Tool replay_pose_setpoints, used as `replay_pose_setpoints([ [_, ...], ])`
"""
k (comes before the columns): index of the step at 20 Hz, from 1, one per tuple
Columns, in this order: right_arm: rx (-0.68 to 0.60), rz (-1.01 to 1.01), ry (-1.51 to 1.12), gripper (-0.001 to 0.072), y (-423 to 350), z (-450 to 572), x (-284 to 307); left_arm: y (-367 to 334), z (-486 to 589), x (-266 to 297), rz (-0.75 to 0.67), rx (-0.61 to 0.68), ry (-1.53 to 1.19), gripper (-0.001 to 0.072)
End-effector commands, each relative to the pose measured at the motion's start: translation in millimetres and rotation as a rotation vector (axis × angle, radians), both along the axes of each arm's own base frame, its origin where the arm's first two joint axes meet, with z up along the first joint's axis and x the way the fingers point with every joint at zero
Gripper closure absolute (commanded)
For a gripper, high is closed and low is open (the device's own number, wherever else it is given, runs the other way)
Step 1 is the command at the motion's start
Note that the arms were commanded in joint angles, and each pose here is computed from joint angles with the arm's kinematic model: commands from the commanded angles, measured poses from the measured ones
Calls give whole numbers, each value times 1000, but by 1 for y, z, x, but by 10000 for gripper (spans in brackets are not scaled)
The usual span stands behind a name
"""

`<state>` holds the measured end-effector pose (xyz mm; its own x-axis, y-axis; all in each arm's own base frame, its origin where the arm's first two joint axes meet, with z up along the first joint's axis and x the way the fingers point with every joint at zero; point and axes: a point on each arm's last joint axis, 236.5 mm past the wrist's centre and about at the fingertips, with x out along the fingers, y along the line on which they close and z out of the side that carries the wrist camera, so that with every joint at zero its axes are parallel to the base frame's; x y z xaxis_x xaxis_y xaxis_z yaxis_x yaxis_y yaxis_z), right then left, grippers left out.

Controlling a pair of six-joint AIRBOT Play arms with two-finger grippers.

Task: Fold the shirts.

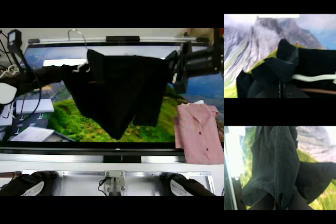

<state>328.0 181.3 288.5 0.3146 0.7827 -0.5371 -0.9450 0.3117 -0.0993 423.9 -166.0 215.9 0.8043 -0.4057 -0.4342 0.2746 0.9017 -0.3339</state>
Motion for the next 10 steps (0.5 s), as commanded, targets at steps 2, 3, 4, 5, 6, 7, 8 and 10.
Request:
replay_pose_setpoints([
  [2, 120, 42, -18, 634, 17, 24, -6, -41, 93, -13, -77, -134, -204, 659],
  [3, 142, 35, -29, 634, 18, 29, -3, -49, 114, -21, -100, -169, -232, 659],
  [4, 164, 21, -45, 634, 19, 35, 1, -58, 136, -31, -130, -199, -267, 659],
  [5, 185, 2, -62, 634, 20, 40, 7, -68, 160, -44, -170, -199, -323, 659],
  [6, 206, -25, -85, 634, 19, 47, 14, -77, 185, -59, -211, -204, -380, 659],
  [7, 228, -58, -107, 634, 18, 53, 23, -85, 207, -75, -251, -211, -422, 659],
  [8, 256, -101, -128, 634, 15, 61, 32, -91, 222, -90, -289, -206, -449, 659],
  [10, 315, -180, -176, 634, 10, 78, 50, -99, 232, -115, -359, -174, -435, 660],
])
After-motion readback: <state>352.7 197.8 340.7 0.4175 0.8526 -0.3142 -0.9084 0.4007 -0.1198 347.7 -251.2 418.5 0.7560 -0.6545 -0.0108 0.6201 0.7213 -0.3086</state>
